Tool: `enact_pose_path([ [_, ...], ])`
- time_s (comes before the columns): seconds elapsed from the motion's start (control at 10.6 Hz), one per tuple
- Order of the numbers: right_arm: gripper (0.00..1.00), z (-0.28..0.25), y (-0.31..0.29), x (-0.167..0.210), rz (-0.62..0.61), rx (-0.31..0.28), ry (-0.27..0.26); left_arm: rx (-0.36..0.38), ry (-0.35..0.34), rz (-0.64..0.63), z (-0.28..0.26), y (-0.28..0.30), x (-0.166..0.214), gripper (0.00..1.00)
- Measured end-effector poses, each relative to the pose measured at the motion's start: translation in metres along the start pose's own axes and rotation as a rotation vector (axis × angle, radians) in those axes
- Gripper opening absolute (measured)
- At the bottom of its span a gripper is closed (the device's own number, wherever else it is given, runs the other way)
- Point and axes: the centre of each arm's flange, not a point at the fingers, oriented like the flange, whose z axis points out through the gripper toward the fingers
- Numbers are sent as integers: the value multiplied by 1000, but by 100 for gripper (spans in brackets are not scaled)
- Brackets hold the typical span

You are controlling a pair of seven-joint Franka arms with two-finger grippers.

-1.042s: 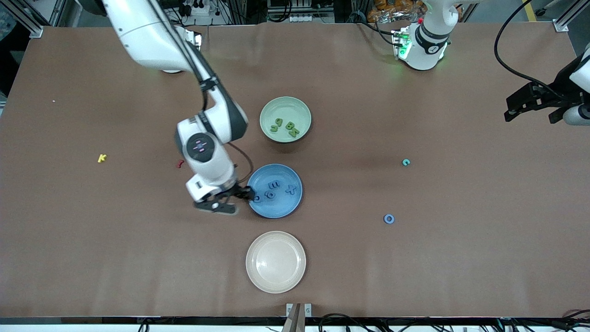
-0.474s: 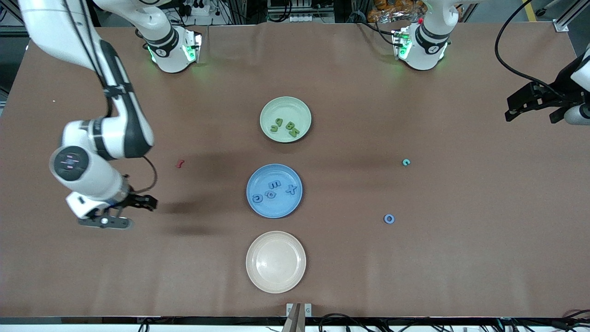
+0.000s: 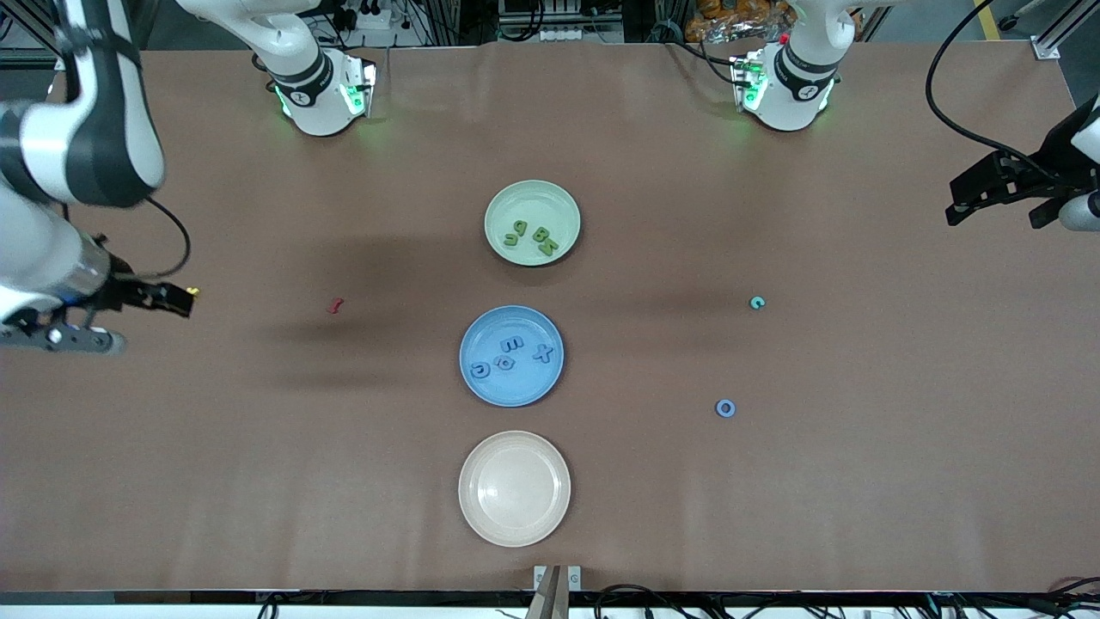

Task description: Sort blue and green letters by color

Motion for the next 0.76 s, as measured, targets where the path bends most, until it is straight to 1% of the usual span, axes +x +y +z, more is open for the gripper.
enact_pose_path([
  [0.09,100,-28,8,-15,23,0,-22,0,0,-1,0,0,0,100],
  [0.19,100,-61,15,-25,49,0,-30,1,0,-2,-1,-1,0,100],
  [0.28,100,-94,22,-31,68,7,-19,1,0,-2,-1,-1,0,100],
  [0.38,100,-120,30,-34,102,69,-2,1,0,-2,-1,-1,0,100],
  [0.47,100,-136,48,-36,147,159,20,1,0,-3,-1,-2,-1,100],
  [0.57,100,-147,71,-38,181,204,39,1,0,-3,-1,-2,-1,100],
  [0.66,100,-154,84,-40,194,218,50,1,-1,-3,-1,-2,-1,100],
  [0.76,100,-157,85,-41,195,220,55,1,-1,-4,-1,-2,-1,100],
])
